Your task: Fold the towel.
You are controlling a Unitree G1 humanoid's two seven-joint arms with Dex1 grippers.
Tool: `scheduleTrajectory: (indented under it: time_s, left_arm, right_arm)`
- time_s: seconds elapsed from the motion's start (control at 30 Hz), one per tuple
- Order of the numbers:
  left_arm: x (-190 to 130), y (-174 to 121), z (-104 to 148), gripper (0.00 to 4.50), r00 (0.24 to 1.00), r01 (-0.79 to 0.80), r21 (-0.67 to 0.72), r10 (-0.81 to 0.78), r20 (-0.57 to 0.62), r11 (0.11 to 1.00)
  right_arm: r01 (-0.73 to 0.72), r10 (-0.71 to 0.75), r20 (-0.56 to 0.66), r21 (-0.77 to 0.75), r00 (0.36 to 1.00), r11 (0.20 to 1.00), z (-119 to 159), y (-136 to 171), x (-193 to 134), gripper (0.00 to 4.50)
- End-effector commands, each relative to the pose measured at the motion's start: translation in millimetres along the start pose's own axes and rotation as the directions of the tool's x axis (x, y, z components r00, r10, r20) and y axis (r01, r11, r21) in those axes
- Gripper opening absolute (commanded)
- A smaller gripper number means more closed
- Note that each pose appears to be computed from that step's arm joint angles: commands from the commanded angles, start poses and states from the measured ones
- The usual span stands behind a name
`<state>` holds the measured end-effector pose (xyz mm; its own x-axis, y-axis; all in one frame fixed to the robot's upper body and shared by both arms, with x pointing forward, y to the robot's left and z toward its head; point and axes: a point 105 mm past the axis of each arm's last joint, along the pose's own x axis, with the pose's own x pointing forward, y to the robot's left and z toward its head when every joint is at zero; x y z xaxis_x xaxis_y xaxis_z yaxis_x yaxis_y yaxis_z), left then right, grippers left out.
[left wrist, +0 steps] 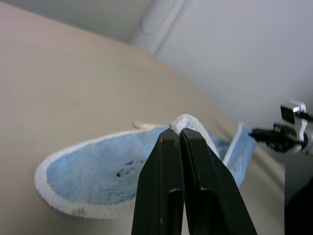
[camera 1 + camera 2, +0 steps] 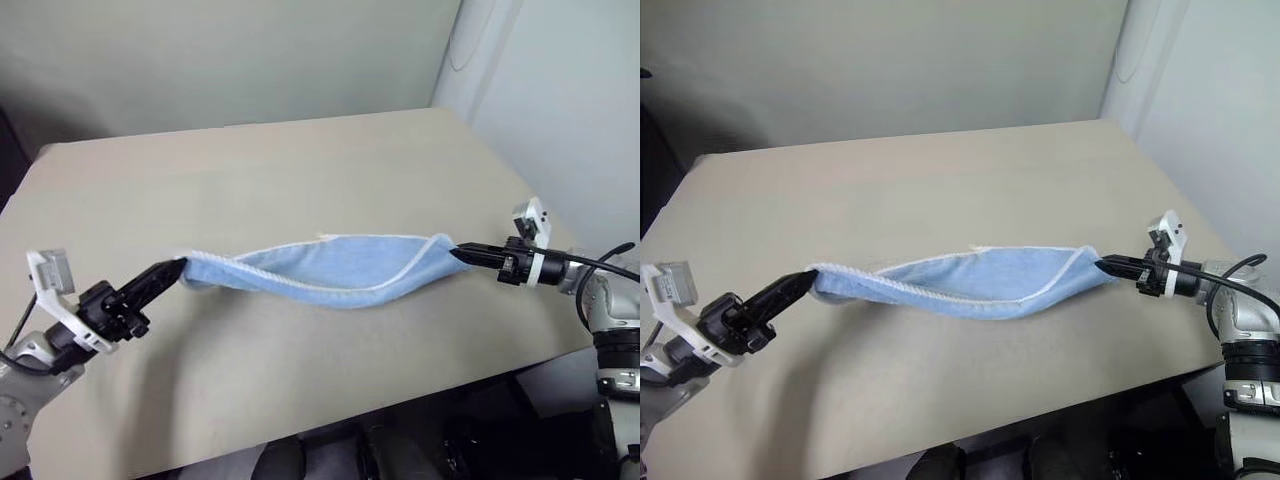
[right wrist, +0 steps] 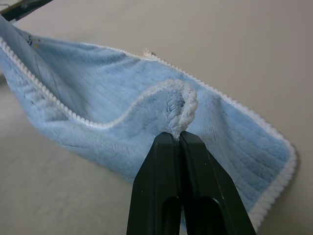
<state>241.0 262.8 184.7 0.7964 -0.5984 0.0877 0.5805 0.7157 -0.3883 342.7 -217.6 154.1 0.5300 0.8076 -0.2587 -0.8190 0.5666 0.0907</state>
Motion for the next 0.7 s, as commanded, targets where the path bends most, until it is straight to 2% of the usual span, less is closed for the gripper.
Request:
scheduleTrajectory:
  time_s: [0.03, 0.2, 0.33, 0.53, 0.7]
  left_arm:
    - [6.3, 6.0, 10.6, 0.00, 0.999, -0.035, 0.058, 0.034, 0.022, 0.998]
    - [26.8, 31.2, 25.8, 0.00, 0.989, -0.131, 0.112, 0.123, 0.080, 0.985]
    - [47.3, 57.6, 26.6, 0.00, 0.980, -0.198, 0.173, 0.193, 0.046, 0.965]
    - [67.4, 96.9, 1.4, 0.00, 0.947, -0.281, 0.279, 0.313, -0.075, 0.918]
    - [73.7, 107.0, -12.4, 0.00, 0.939, -0.266, 0.304, 0.317, -0.131, 0.915]
  right_arm:
    - [0.082, -0.078, 0.067, -0.061, 0.995, 0.995, 26.1, -15.1, 3.1, 0.03]
    - [0.201, -0.197, 0.062, -0.077, 0.978, 0.977, 27.7, -37.8, 10.7, 0.03]
    - [0.290, -0.289, 0.025, -0.075, 0.957, 0.954, 18.9, -54.5, 16.7, 0.03]
    - [0.382, -0.386, -0.030, -0.091, 0.922, 0.920, 1.2, -69.5, 25.1, 0.03]
    - [0.396, -0.402, -0.048, -0.102, 0.914, 0.913, -4.1, -72.1, 25.3, 0.03]
